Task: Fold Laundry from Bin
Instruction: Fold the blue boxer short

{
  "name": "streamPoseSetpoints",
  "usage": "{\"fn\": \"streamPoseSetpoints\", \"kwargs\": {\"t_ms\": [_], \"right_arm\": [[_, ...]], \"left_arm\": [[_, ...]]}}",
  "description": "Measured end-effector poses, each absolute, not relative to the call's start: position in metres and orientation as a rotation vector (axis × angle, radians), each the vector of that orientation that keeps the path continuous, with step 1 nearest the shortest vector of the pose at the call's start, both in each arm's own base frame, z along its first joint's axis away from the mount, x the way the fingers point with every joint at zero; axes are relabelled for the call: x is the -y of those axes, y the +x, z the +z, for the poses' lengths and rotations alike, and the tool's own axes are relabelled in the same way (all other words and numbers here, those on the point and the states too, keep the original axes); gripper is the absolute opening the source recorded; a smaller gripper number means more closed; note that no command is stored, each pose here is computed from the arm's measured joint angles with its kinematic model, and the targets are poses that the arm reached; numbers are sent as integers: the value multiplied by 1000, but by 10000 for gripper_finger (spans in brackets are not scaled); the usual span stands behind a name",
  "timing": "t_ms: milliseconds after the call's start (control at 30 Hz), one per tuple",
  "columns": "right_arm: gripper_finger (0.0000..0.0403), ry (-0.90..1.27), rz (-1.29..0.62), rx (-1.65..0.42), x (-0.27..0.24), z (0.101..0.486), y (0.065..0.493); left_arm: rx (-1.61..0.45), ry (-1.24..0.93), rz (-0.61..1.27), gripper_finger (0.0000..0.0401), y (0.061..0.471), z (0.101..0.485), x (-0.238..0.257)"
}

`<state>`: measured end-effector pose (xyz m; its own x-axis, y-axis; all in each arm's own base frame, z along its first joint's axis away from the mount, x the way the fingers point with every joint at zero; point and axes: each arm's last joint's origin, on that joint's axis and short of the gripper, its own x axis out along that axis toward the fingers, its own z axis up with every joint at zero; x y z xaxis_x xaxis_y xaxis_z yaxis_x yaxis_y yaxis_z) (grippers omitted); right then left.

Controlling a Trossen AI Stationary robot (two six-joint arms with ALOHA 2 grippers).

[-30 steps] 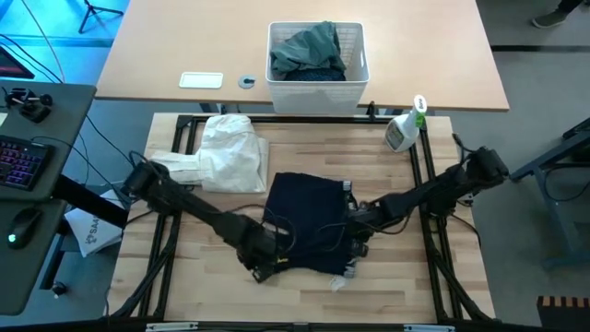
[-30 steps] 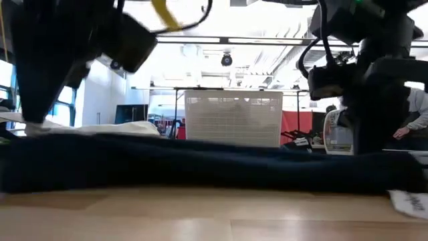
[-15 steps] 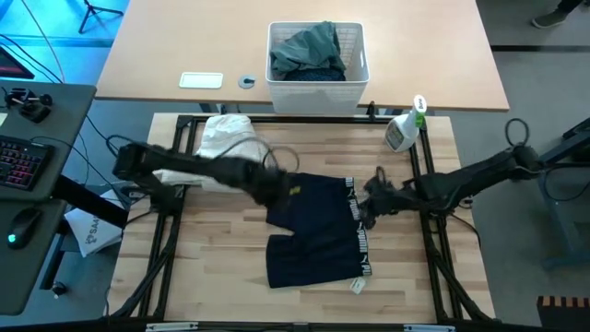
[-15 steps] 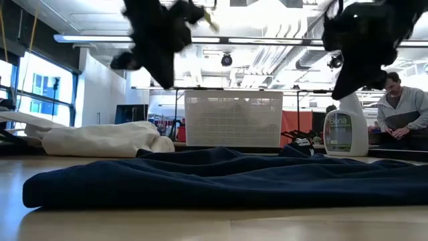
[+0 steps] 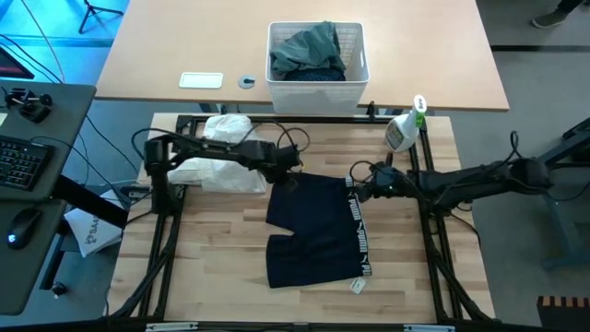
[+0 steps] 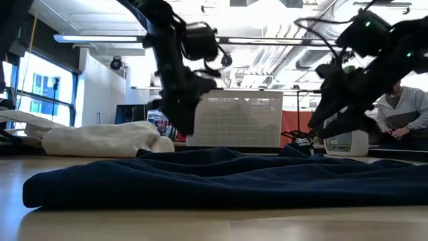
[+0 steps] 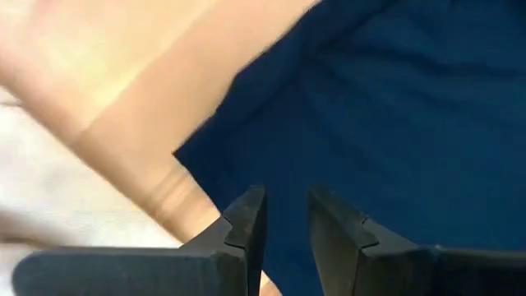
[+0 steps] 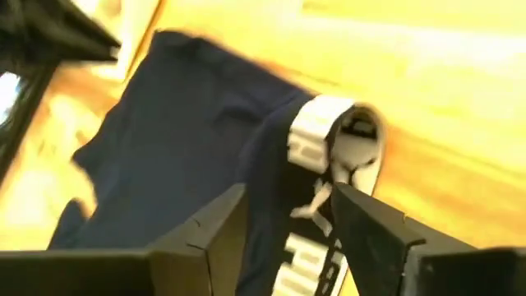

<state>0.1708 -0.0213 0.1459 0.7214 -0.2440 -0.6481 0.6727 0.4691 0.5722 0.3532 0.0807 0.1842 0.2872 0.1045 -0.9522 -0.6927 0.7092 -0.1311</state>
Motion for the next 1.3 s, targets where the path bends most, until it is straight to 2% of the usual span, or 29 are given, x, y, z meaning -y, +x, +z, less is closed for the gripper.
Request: {"fn": "streamPoseSetpoints", "kwargs": {"t_ms": [167, 333, 433, 600, 800, 933, 1133, 1300], "right_arm": [[175, 924, -658, -536, 34, 136, 175], [142, 924, -573, -547, 41, 129, 186], [107, 910, -542, -549, 42, 123, 192], [13, 901, -533, -549, 42, 124, 192], [4, 977, -510, -460, 39, 143, 185], [3, 1040, -591, -471, 36, 149, 171], [1, 1012, -742, -532, 35, 147, 153], [5, 955, -691, -481, 37, 152, 158]], "left_arm": [[-1211, -577, 596, 76, 363, 155, -81], [-1242, -541, 605, 76, 368, 137, -83], [-1254, -520, 629, 76, 368, 133, -83], [-1261, -508, 677, 76, 366, 132, -81], [-1306, -435, 704, 76, 364, 130, -69], [-1319, -379, 734, 76, 363, 130, -60], [-1298, -330, 757, 76, 364, 133, -50], [-1278, -332, 736, 76, 361, 146, -45]]}}
